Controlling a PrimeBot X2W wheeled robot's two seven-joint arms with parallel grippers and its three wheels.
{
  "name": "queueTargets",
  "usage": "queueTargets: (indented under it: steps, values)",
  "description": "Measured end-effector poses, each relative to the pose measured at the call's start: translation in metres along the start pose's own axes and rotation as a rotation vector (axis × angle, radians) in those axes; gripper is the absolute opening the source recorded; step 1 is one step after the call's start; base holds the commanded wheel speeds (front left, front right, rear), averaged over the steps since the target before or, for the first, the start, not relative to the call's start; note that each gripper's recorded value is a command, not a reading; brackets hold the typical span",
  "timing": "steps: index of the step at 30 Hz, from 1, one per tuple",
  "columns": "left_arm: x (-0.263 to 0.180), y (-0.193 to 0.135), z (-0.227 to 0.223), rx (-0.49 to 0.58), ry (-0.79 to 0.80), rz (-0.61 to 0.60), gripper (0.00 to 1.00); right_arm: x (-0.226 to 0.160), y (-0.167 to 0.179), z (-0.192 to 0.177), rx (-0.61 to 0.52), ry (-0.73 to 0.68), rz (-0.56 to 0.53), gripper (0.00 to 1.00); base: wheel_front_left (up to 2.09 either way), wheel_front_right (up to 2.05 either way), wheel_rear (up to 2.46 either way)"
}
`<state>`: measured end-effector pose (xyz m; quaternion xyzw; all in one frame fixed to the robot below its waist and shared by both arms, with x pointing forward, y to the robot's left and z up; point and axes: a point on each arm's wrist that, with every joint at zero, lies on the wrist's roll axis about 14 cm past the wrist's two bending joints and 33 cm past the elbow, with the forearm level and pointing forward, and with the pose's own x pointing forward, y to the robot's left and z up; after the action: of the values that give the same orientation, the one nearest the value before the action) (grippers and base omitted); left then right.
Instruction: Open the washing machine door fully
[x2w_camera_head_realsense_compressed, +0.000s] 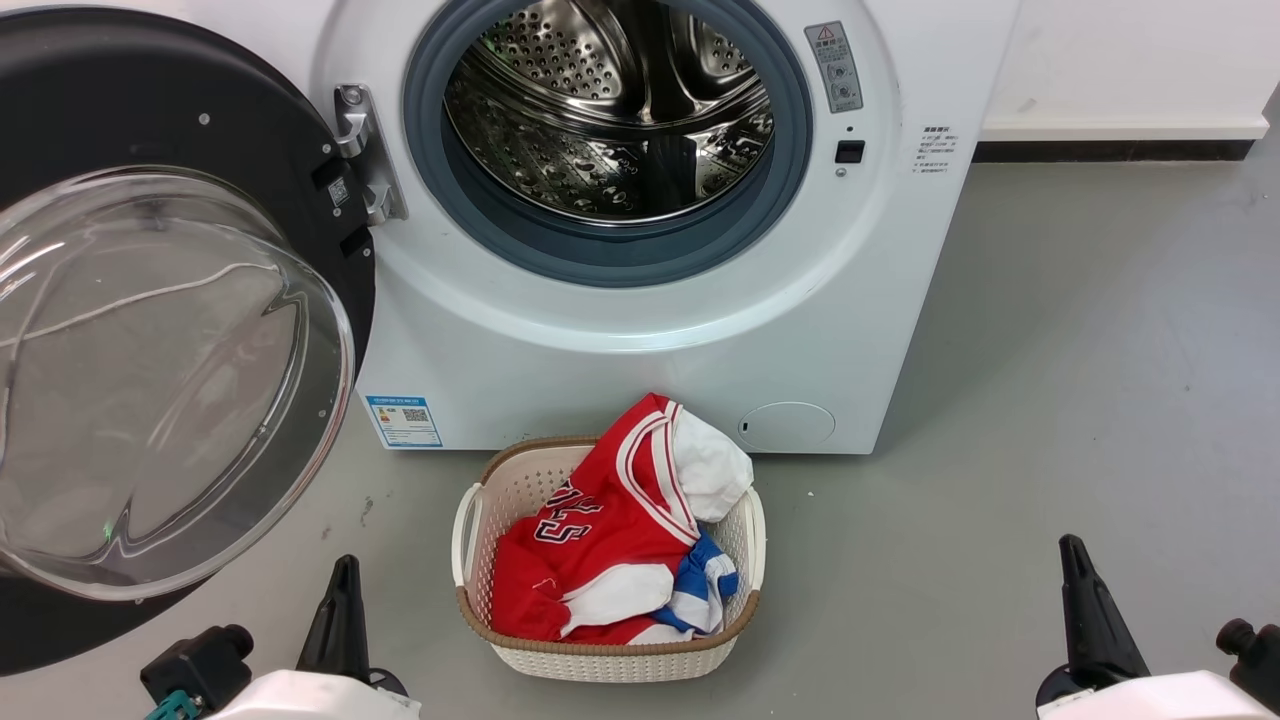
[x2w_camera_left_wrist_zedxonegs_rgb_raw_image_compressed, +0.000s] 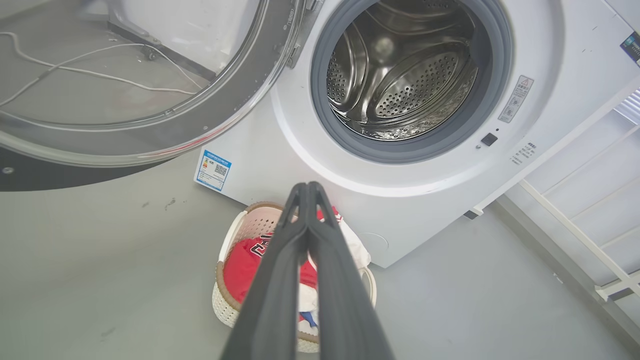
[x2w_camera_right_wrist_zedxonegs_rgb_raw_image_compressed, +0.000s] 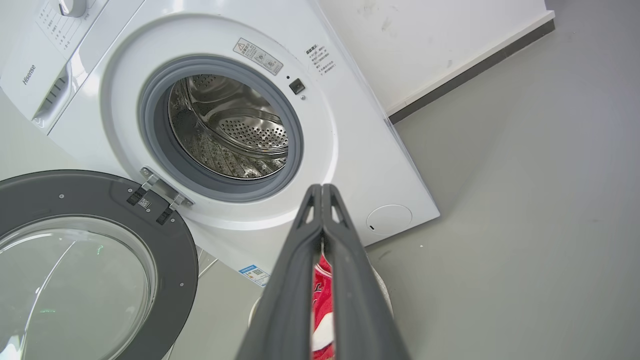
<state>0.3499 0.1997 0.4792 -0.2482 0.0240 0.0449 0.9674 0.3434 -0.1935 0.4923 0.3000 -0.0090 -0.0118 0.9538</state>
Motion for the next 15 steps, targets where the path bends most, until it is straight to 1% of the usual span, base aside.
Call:
queueTargets:
  steps: [15]
  values:
    - [0.0068,0.0023,0.0005,-0.231,0.020,0.014,0.00,0.0094,-0.0025,0.0015,0.208,0.009,-0.022,0.00,0.00,0.00,0.00]
